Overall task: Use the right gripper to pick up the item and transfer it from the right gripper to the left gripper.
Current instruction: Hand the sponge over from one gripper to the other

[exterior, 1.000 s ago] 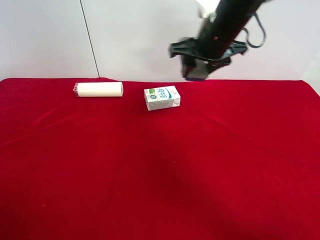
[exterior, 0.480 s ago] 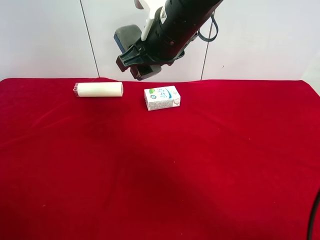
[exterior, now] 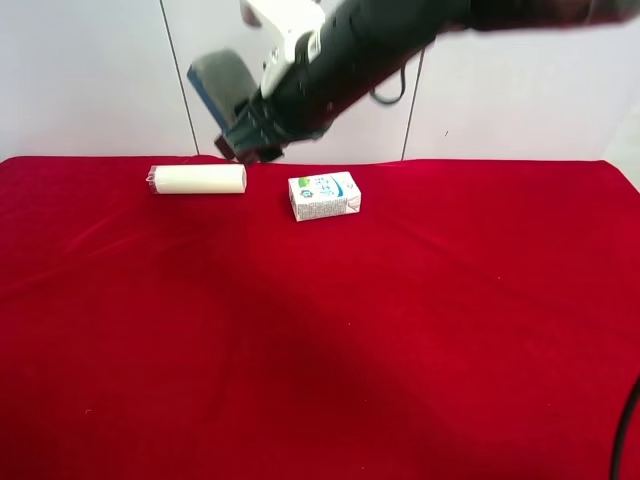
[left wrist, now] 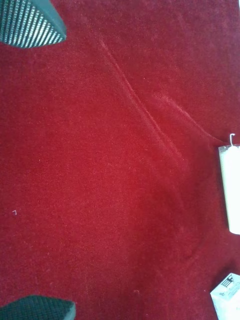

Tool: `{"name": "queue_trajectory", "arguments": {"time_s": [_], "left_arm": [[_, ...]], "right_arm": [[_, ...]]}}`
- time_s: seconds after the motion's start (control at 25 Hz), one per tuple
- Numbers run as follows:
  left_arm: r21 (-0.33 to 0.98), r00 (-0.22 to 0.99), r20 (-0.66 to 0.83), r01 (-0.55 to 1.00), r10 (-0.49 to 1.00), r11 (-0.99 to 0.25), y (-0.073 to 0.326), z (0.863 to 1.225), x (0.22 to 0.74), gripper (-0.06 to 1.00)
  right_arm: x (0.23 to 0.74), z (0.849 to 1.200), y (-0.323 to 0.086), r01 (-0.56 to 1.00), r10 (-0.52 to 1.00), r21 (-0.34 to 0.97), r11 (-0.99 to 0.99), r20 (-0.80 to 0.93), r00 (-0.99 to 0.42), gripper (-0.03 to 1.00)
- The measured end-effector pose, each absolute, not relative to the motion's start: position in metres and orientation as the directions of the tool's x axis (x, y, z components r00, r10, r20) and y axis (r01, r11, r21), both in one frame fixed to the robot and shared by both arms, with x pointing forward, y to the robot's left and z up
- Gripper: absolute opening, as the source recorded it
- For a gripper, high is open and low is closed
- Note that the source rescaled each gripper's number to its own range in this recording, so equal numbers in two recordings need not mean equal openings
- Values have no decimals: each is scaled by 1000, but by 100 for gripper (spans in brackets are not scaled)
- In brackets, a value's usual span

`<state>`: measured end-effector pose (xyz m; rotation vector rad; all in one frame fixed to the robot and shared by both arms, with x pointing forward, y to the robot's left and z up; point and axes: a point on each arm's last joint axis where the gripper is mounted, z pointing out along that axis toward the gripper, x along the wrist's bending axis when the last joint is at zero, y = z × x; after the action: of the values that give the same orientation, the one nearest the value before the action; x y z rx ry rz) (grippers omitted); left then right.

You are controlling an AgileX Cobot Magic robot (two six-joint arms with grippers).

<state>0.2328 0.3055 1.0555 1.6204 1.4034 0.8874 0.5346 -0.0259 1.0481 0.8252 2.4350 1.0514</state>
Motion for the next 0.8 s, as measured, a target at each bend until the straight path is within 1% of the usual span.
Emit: {"name": "queue_trajectory", "arguments": {"time_s": [0.12, 0.24, 0.4, 0.56, 0.68, 0.8], "left_arm": [[900, 139, 6, 430, 990, -66, 306, 1056, 233, 100], [900, 139, 6, 430, 990, -66, 306, 1056, 233, 100], [900, 139, 6, 430, 990, -66, 306, 1056, 233, 100], [900, 139, 6, 430, 990, -66, 306, 1056, 233, 100], [900, 139, 6, 430, 990, -66, 306, 1056, 233, 100], [900, 139, 6, 430, 990, -66, 306, 1056, 233, 100]], "right_arm": [[529, 1022, -30, 340, 629, 765, 547, -108, -769, 6], [525, 1004, -36, 298, 625, 780, 551, -148, -767, 6], [521, 989, -43, 265, 627, 787, 557, -189, -756, 6], [514, 985, -38, 213, 601, 794, 569, -226, -767, 6], [499, 989, -22, 121, 543, 807, 579, -271, -795, 6], [484, 999, -7, 31, 508, 836, 547, -303, -807, 6]]}}
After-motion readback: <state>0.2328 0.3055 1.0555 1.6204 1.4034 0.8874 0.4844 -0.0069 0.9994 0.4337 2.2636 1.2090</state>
